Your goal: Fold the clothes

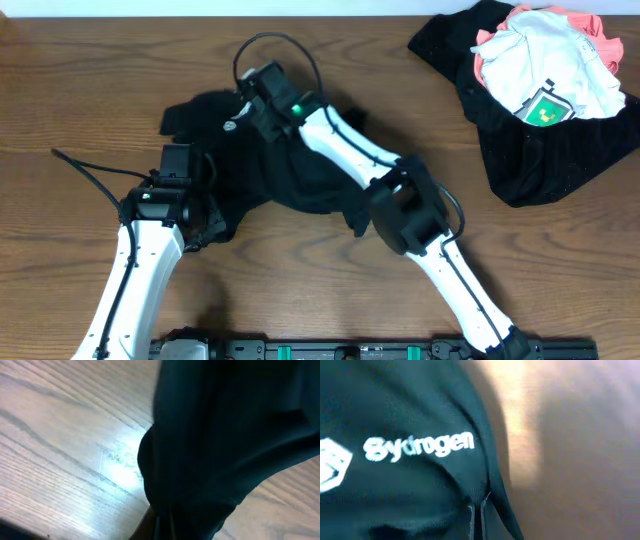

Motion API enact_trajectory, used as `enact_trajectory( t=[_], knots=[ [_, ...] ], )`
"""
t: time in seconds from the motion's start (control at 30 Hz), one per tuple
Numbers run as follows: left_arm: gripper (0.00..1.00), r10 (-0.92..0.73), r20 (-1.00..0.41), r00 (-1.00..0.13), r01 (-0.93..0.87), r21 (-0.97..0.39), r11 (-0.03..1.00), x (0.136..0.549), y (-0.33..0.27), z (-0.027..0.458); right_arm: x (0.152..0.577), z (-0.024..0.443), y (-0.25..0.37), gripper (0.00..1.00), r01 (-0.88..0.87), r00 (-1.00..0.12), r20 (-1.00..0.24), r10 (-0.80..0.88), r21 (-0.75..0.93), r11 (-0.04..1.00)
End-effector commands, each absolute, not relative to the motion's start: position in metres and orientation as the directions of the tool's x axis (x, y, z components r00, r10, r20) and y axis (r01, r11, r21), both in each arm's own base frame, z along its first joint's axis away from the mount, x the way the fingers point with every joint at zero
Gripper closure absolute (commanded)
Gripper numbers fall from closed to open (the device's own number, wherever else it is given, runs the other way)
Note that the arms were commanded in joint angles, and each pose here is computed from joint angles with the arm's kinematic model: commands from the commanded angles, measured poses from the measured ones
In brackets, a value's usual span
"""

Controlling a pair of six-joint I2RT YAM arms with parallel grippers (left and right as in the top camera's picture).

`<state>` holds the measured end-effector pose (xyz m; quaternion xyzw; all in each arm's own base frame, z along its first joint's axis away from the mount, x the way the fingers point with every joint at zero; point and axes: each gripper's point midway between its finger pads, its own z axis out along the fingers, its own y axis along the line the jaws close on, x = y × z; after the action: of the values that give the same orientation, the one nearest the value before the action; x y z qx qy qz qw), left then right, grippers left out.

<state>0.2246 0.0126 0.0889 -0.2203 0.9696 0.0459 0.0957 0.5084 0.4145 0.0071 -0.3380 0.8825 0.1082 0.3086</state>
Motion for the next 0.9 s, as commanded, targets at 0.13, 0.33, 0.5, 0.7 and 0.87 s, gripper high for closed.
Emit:
enact_trajectory(
  t=[0.13, 0.33, 0.5, 0.7, 0.87],
  knots=[
    [0.94, -0.439, -0.140, -0.887, -0.453, 0.083, 0.888, 0.206, 0.014, 0.088, 0.575, -0.044, 0.295, 0.99, -0.399, -0.742, -0.570, -0.354, -0.050, 0.916],
    [0.94, -0.446, -0.115, -0.888, -0.457, 0.098, 0.884, 0.199, 0.014, 0.087, 0.600, -0.033, 0.278, 0.99, -0.358, -0.736, -0.624, -0.264, 0.028, 0.933],
    [0.94, -0.446, -0.147, -0.883, -0.460, 0.080, 0.884, 0.208, 0.014, 0.088, 0.616, -0.002, 0.286, 0.99, -0.367, -0.687, -0.684, -0.247, 0.034, 0.929],
    [0.71, -0.444, -0.186, -0.877, -0.463, 0.073, 0.883, 0.218, 0.016, 0.098, 0.641, 0.100, 0.291, 0.76, -0.361, -0.596, -0.780, -0.192, 0.047, 0.931],
    [0.51, -0.437, -0.277, -0.856, -0.466, 0.045, 0.884, 0.242, 0.018, 0.119, 0.622, 0.161, 0.282, 0.18, -0.375, -0.600, -0.769, -0.221, 0.026, 0.927]
  ],
)
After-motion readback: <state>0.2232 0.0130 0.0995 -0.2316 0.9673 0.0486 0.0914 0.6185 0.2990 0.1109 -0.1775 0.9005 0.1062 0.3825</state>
